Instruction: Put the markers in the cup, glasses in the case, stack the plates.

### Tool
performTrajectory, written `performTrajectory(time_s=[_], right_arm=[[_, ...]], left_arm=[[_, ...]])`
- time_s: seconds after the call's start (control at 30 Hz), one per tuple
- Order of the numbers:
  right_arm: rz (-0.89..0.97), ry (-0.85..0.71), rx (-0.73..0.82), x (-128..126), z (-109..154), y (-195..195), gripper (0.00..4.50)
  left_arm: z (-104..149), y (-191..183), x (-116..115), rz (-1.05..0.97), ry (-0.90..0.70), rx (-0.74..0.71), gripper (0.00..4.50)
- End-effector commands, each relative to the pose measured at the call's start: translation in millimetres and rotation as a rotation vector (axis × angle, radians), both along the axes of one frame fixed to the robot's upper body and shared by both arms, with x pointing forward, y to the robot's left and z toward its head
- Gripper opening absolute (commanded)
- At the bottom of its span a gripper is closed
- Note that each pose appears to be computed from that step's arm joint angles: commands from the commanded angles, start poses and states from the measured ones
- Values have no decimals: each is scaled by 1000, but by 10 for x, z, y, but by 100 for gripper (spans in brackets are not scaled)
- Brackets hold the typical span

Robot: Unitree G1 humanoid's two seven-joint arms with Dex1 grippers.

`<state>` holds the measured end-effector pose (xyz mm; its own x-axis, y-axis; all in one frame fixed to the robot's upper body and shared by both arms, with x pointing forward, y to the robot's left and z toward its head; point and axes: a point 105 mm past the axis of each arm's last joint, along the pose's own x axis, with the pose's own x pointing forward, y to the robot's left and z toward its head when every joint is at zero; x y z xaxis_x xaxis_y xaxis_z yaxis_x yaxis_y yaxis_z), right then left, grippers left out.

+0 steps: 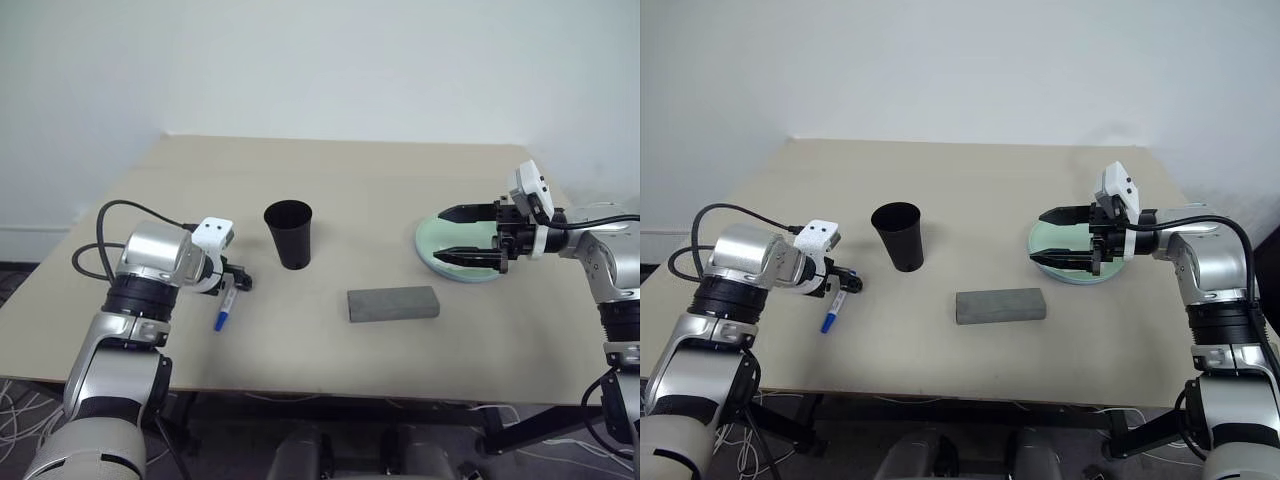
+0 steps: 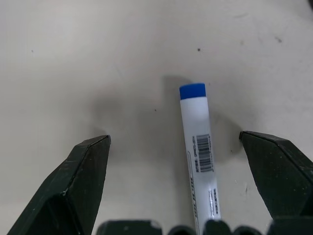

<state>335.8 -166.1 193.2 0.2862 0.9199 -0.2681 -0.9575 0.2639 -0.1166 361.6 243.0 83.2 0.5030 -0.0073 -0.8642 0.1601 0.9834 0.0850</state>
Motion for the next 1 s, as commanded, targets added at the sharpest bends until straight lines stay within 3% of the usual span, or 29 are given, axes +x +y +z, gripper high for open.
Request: performTrajectory(time_s=[0.03, 0.1, 0.47, 0.73, 1.0], right_arm=[[10, -63, 4, -11, 135, 8, 450], [10, -64, 4, -12, 136, 6, 450], [11, -68, 3, -4, 131, 15, 450], [11, -71, 3, 6, 140, 17, 450], [6, -78, 5, 30, 166, 13, 450]], left_arm=[[80, -7, 72, -6, -34, 13, 432], [73, -6, 73, -5, -32, 13, 390], [34, 0, 57, -8, -25, 13, 17], [120, -94, 85, -105, -69, 5, 11], [800, -41, 228, -191, -278, -52, 11]])
